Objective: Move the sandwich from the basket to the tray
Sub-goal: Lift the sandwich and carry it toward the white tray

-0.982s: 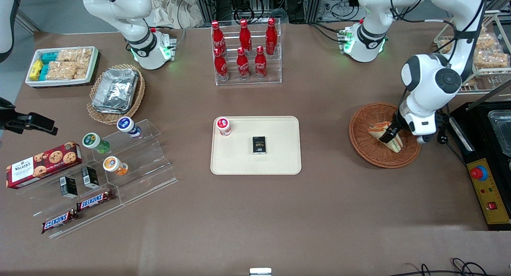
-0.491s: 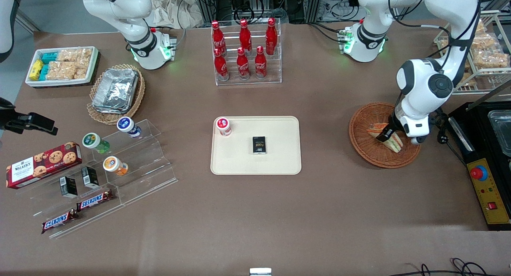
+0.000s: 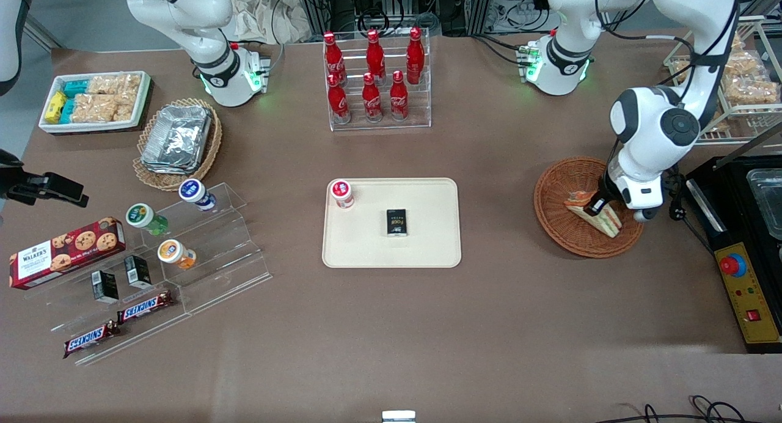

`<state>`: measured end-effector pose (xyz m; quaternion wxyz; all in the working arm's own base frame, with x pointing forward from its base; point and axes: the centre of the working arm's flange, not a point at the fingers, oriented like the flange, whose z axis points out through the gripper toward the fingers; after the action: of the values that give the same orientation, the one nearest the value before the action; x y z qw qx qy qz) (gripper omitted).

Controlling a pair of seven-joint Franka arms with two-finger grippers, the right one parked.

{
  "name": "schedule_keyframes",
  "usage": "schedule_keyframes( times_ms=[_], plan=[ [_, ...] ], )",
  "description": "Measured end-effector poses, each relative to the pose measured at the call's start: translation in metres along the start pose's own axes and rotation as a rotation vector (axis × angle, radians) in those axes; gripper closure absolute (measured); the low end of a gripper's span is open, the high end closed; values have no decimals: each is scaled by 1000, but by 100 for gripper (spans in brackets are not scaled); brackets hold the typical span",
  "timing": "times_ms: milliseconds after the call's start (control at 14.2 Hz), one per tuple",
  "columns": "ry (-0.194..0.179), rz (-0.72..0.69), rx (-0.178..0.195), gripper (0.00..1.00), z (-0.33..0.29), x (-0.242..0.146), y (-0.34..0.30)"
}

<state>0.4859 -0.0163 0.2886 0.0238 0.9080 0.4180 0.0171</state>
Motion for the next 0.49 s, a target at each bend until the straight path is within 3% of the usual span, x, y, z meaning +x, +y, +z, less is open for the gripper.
schedule_keyframes(
  times_ms=[70, 281, 491],
  plan=[
    [-9, 16, 11, 80, -21, 2, 7],
    [-62, 115, 66, 80, -107, 10, 30],
    [-105, 336, 89, 80, -207, 14, 57]
  ],
)
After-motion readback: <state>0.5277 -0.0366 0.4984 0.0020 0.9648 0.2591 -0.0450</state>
